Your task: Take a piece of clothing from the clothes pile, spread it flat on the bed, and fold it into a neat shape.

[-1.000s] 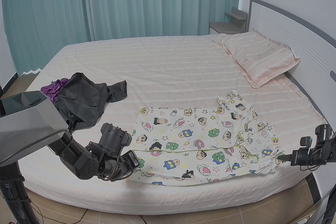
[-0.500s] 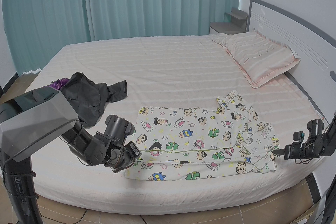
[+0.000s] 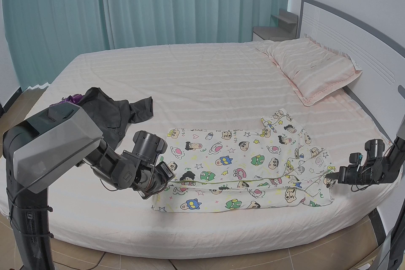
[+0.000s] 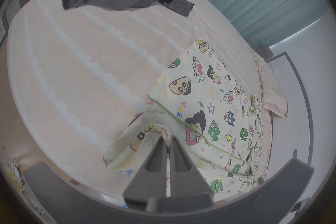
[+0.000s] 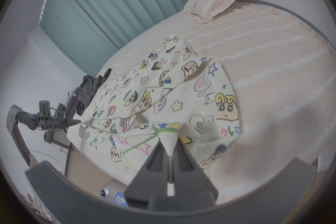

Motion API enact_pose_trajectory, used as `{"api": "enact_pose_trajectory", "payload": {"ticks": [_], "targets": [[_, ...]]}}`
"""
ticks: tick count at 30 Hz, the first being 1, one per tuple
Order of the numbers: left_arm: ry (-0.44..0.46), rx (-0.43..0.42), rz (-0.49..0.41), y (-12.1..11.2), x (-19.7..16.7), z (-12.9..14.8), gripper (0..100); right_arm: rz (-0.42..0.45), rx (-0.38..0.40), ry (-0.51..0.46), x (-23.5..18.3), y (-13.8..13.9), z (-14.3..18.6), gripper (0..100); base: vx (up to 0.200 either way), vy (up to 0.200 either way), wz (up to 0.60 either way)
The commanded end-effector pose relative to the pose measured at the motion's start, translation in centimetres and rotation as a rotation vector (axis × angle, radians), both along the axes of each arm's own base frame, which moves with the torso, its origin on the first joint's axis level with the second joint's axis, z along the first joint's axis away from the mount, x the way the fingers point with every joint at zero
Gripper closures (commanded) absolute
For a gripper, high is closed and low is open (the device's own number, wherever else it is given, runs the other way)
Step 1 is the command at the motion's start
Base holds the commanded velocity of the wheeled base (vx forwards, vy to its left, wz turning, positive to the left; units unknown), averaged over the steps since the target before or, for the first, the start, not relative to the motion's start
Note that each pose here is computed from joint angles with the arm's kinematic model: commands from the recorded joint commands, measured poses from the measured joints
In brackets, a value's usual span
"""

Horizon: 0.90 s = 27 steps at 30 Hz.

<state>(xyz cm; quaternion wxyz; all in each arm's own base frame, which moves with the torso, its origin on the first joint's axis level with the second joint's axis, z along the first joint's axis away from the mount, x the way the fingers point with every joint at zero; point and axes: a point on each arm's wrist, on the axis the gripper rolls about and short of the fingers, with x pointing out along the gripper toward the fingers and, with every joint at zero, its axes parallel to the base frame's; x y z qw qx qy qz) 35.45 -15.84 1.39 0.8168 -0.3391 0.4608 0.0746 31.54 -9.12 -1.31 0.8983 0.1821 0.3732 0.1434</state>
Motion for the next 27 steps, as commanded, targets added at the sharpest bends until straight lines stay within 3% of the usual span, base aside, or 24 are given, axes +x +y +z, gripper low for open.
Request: {"api": "enact_pose_trajectory", "payload": {"ticks": [1,27], "targets": [[-0.004,0.01,0.009,-0.3,1.2,-0.7,100,0.006,0.005,-0.022,1.1,0.5,0.3,100,0.0,0.0,0.0],[-0.026,0.069,0.071,-0.5,3.7,-1.3,100,-0.069,-0.018,-0.031,4.7,0.6,-0.6,100,0.0,0.0,0.0]]}}
